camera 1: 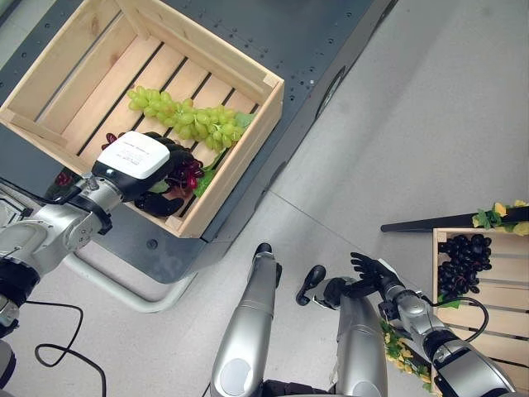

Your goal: Pick up the fruits from the basket on one side to the basket on the other side

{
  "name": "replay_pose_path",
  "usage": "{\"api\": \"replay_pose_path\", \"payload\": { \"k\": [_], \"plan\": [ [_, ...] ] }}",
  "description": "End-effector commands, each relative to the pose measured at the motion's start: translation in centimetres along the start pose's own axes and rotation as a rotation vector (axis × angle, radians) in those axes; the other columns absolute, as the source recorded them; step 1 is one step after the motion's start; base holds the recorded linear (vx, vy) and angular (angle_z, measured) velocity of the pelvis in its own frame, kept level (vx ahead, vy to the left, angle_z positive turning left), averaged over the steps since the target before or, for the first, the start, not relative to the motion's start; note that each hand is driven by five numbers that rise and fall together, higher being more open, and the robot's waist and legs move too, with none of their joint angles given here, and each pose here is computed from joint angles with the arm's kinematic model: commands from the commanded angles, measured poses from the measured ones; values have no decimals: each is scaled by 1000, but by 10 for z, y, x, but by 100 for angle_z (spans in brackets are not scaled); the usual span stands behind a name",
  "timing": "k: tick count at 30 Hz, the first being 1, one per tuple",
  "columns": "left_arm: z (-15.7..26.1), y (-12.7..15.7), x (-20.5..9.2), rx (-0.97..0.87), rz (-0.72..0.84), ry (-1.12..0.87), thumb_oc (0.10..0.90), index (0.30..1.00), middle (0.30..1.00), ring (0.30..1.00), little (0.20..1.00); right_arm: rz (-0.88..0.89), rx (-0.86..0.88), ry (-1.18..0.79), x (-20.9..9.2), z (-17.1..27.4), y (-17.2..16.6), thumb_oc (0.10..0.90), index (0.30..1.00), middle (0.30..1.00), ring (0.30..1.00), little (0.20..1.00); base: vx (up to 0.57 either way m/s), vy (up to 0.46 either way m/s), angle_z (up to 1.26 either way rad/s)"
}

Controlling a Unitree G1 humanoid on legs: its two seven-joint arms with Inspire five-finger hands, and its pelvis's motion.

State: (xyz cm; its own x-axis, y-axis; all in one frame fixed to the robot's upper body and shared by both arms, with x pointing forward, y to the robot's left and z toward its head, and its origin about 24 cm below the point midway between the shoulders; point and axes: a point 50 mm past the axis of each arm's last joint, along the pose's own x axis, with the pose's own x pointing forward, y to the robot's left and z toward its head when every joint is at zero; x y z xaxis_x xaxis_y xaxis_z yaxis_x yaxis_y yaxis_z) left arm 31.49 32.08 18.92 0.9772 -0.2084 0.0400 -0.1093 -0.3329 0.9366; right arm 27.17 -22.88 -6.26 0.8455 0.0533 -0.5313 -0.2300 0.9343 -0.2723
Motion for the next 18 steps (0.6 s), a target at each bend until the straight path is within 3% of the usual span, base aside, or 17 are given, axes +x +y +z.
{"api": "replay_pose_path", "payload": {
  "k": [1, 11, 18],
  "plan": [
    [-48, 40, -9, 115, 53, 257, 800, 900, 900, 900, 900, -67, -22, -12, -17, -15, -33, 800, 900, 900, 900, 900, 0, 0, 0],
    [-65, 56, -5, 287, 83, 421, 800, 900, 900, 900, 900, -54, 9, -39, -15, -11, -28, 800, 900, 900, 900, 900, -20, -4, 4],
    [-50, 58, 6, 209, 139, 318, 800, 900, 900, 900, 900, -34, 30, -74, -10, -3, -19, 800, 900, 900, 900, 900, 0, 0, 0]
  ]
}}
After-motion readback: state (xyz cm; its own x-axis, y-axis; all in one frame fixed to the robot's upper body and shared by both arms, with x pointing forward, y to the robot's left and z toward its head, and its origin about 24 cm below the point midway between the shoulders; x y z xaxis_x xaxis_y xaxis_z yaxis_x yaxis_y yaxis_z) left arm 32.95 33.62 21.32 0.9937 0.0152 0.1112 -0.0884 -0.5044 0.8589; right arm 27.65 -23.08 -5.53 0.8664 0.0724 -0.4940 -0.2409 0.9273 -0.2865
